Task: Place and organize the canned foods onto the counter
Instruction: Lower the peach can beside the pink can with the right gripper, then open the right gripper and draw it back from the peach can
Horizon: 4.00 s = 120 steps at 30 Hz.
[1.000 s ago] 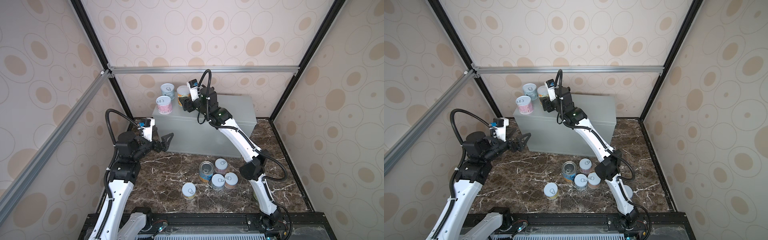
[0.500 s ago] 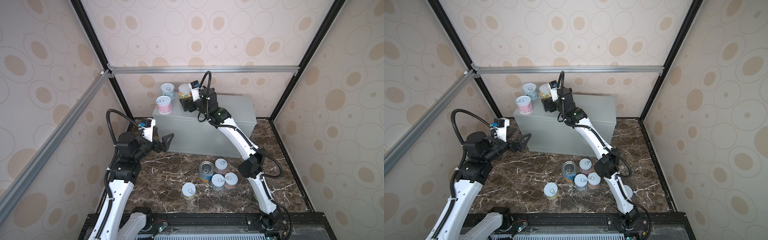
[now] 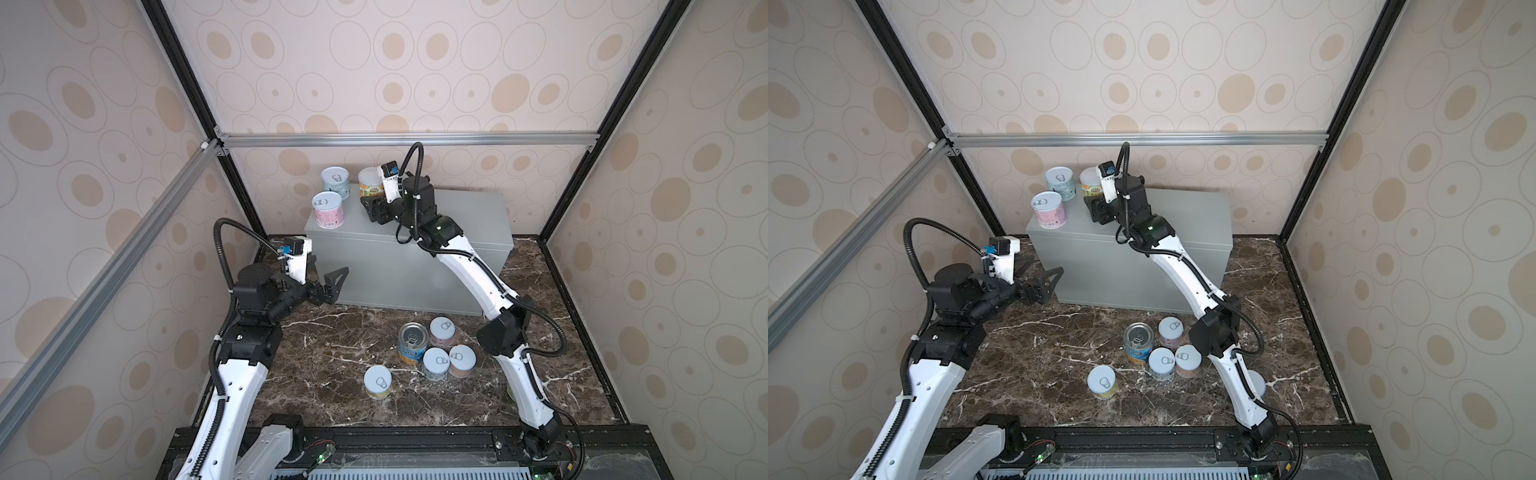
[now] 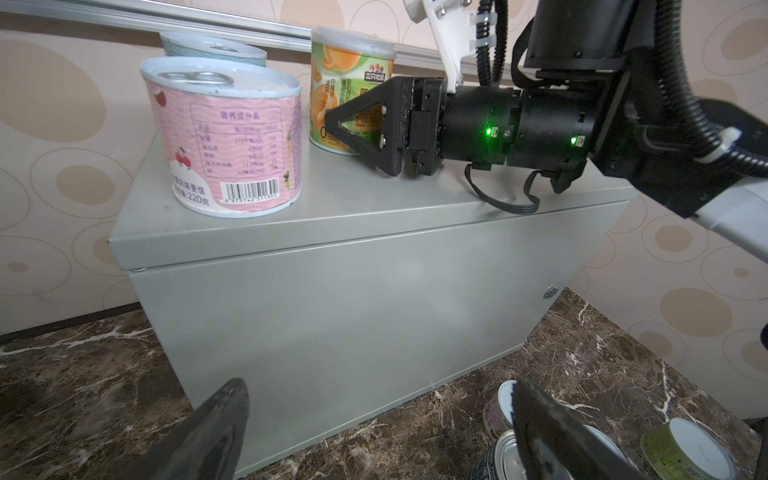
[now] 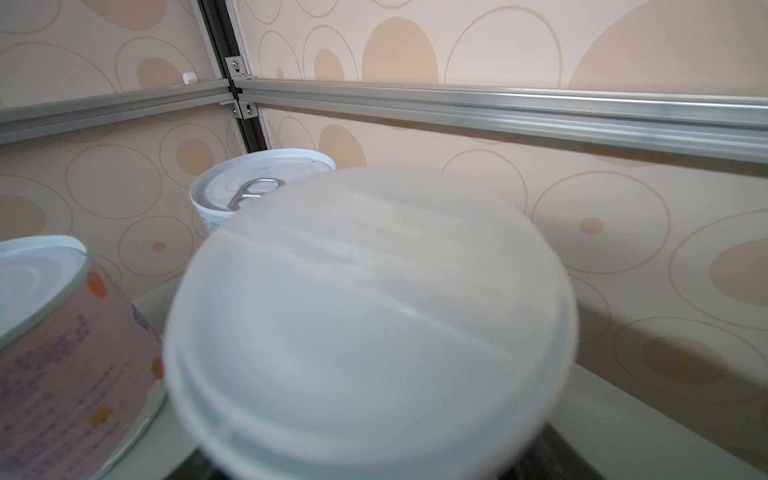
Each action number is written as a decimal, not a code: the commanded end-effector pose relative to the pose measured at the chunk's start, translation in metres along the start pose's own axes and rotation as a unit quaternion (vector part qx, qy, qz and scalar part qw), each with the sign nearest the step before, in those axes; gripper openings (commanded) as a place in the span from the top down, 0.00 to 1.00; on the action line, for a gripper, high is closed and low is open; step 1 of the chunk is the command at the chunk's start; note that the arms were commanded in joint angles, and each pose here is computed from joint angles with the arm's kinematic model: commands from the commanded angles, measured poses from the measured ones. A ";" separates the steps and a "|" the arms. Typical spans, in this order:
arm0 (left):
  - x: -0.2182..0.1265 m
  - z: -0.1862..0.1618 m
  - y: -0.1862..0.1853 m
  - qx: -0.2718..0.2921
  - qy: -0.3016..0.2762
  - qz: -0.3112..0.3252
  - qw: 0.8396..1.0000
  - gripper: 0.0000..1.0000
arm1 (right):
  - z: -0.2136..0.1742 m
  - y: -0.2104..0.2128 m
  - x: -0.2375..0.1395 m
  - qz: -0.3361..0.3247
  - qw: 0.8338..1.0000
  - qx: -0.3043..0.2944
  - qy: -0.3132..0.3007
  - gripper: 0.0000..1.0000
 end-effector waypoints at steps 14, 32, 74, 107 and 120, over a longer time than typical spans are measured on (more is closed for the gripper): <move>-0.001 0.007 -0.006 0.024 -0.015 -0.011 1.000 0.02 | -0.010 -0.005 -0.020 -0.010 0.999 -0.006 0.036 0.05; -0.004 0.006 -0.008 0.027 -0.016 -0.009 0.999 0.02 | -0.012 -0.007 -0.014 0.027 0.999 -0.014 0.042 0.16; -0.006 0.007 -0.009 0.030 -0.018 -0.008 0.999 0.02 | -0.013 -0.004 0.006 0.047 0.999 -0.005 0.017 0.32; -0.005 0.009 -0.012 0.034 -0.020 -0.016 0.999 0.02 | 0.004 -0.006 -0.011 0.036 0.999 -0.008 -0.001 0.07; -0.010 0.010 -0.012 0.033 -0.022 -0.004 0.999 0.02 | 0.008 0.000 -0.110 0.023 1.000 -0.014 -0.002 0.00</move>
Point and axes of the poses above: each gripper's point midway between its finger pads, its own x axis out along the fingers, its own y axis along the line the jaws close on, z = x × y, the point moved 6 cm from there along -x, back along the fingers, and after that the axes turned 3 degrees about -x, right-handed, at the moved point
